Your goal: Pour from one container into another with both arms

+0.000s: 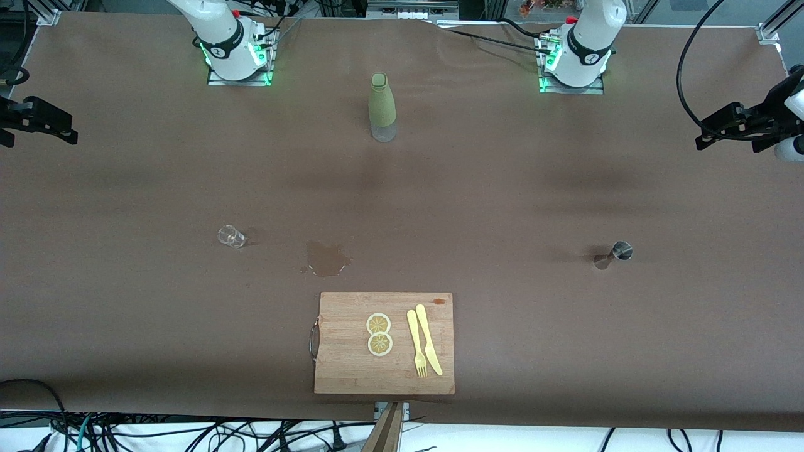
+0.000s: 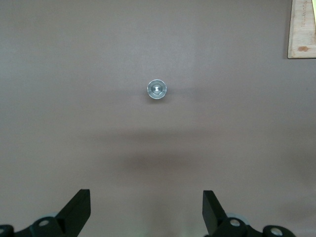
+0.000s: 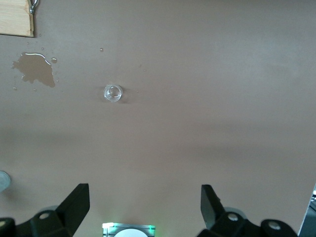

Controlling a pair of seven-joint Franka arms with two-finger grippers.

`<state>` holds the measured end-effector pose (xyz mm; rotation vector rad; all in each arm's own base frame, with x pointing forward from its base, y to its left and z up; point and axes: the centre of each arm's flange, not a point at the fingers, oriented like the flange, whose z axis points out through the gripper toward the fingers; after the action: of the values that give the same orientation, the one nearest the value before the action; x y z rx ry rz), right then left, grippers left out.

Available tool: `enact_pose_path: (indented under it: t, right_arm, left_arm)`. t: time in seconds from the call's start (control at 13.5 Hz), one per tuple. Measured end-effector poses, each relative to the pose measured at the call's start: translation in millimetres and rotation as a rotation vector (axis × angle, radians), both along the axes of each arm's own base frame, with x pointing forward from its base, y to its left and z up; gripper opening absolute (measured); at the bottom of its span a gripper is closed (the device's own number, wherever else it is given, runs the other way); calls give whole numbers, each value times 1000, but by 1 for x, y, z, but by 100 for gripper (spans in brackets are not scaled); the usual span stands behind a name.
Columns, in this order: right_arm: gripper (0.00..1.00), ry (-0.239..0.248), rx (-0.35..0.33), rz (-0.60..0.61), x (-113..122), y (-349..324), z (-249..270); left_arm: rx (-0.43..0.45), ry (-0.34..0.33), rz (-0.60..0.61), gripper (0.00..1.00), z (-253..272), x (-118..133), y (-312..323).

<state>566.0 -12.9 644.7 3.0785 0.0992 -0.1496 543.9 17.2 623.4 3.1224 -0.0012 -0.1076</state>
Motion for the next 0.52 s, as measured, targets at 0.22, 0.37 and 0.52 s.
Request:
enact_pose_path:
  t: [0.22, 0.37, 0.52]
  right_arm:
    - [100, 1, -2, -19, -1, 19, -2]
    - [100, 8, -2, -20, 1, 19, -9]
    - [100, 10, -2, -23, 5, 17, -13]
  left_arm:
    - [1, -9, 3, 100, 3, 1, 0]
    - [1, -10, 4, 100, 4, 2, 0]
    - [1, -10, 7, 100, 4, 2, 1]
